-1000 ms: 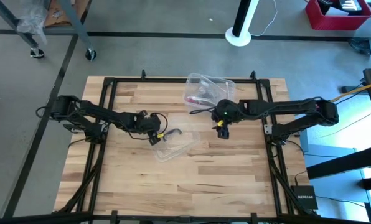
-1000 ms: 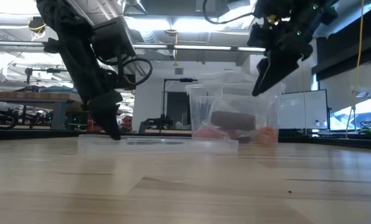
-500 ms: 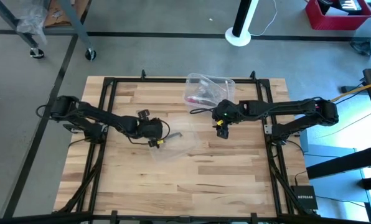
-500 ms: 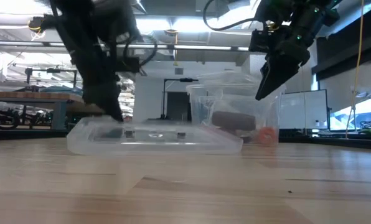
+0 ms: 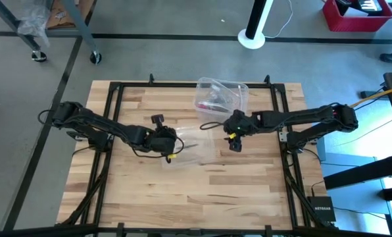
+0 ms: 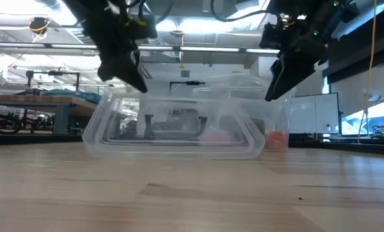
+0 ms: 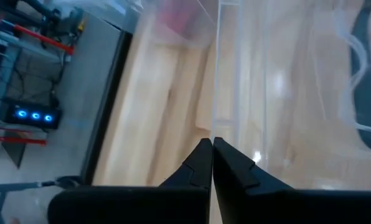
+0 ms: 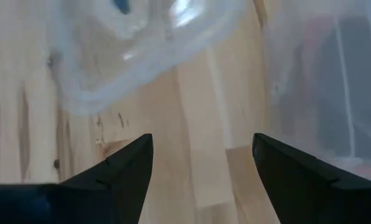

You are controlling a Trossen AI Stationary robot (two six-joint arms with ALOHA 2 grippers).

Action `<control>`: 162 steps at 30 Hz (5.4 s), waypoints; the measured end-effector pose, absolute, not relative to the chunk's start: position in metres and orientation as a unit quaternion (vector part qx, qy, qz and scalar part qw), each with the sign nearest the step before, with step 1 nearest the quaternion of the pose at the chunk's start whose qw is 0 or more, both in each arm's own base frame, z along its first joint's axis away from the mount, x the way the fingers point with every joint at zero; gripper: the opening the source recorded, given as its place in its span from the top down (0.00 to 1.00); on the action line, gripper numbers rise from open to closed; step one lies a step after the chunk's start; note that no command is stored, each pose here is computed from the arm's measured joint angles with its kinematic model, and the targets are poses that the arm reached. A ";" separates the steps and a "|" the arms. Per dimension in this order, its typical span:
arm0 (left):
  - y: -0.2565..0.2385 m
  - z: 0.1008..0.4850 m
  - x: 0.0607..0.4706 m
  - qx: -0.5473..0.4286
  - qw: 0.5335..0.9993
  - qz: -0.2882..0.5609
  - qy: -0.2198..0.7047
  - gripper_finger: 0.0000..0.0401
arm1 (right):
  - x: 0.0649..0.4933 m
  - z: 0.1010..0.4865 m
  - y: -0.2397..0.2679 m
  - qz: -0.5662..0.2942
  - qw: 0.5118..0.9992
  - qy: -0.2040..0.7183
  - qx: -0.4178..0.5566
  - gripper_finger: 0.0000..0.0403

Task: Roll bandage
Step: Close the transparent bin lid, then close the transparent bin

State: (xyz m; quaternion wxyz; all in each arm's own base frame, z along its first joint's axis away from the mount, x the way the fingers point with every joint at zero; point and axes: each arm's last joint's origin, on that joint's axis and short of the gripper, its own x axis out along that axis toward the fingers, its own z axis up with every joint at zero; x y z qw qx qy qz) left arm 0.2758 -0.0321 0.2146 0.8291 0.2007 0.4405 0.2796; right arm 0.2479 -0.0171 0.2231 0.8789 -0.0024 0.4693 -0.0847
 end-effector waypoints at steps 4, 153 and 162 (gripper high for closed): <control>-0.038 0.232 0.279 0.212 0.829 0.279 0.437 1.00 | 0.249 0.217 -0.012 -0.075 0.888 0.454 -0.007 0.32; -0.075 0.127 0.214 -0.447 0.741 0.384 0.323 0.49 | 0.315 0.106 -0.046 -0.046 0.907 0.368 0.198 0.32; -0.077 0.128 0.215 -0.384 0.793 0.382 0.279 0.49 | 0.316 0.111 -0.028 0.022 0.903 0.367 0.223 0.32</control>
